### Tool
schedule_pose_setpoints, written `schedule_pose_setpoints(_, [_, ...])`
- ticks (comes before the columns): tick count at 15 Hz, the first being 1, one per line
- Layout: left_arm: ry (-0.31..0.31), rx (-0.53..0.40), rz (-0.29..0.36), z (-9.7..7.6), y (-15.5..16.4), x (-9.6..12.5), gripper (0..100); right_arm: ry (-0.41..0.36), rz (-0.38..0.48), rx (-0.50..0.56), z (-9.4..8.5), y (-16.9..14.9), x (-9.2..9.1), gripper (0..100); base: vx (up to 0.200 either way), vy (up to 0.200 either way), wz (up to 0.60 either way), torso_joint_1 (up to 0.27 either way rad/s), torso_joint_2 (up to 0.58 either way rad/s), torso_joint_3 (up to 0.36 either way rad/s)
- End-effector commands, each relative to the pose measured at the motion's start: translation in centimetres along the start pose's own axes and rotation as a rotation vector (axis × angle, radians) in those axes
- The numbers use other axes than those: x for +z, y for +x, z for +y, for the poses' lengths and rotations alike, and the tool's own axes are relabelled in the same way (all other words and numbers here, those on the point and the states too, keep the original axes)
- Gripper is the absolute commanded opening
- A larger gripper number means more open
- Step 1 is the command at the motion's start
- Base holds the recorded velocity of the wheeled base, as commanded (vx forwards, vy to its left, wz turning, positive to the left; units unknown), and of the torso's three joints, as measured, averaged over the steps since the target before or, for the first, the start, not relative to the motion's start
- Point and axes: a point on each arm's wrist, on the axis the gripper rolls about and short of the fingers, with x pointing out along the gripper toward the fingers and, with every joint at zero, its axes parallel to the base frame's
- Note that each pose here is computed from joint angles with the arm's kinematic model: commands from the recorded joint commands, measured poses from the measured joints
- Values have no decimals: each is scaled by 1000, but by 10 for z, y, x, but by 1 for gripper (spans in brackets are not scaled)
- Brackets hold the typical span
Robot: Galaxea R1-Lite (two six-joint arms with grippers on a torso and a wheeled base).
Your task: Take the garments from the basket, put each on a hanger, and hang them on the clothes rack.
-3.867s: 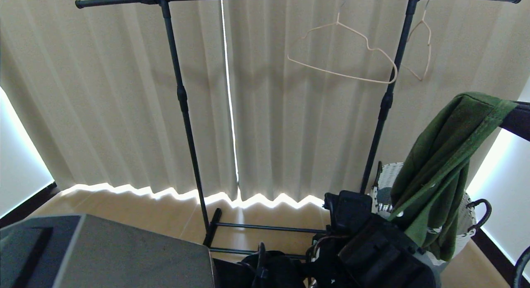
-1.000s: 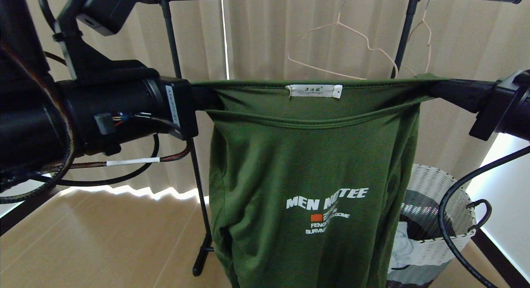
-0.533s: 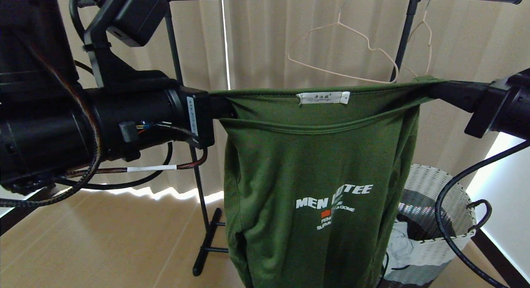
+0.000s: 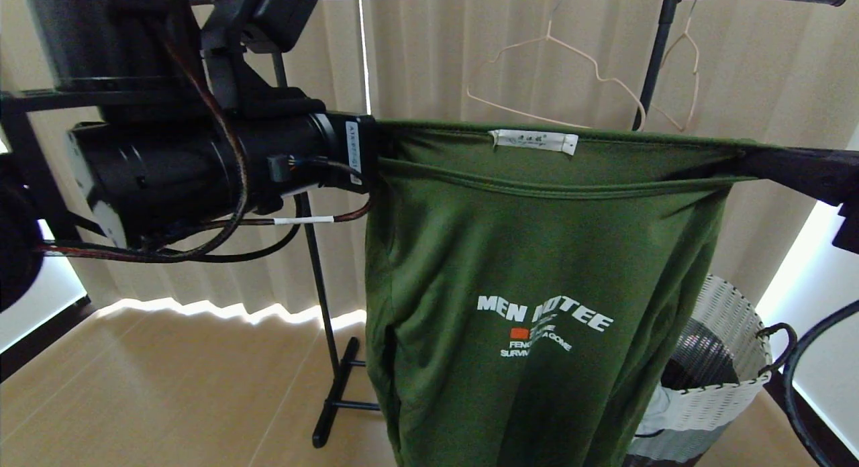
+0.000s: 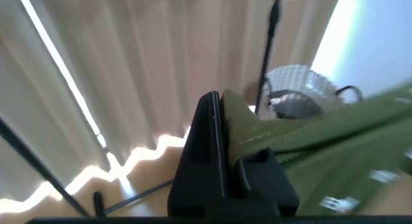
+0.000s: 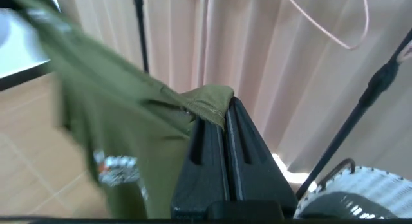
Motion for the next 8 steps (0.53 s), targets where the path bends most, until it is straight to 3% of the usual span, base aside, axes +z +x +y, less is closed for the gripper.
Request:
schedule_pose_setpoints(1, [4,18,37,-1,18,-11,0,-8,-28,49,11,-27,3,0,0,0,0,0,0,0])
schedule_pose_setpoints(5, [2,20,30,-1,21,-9,0,-15,-15,142,25,-39,-4,0,0,0,0,0,0,0])
schedule_pose_setpoints(8, [2,17,34,-2,20,-10,0,-20,0,147,26,-35,-7,0,0,0,0,0,0,0])
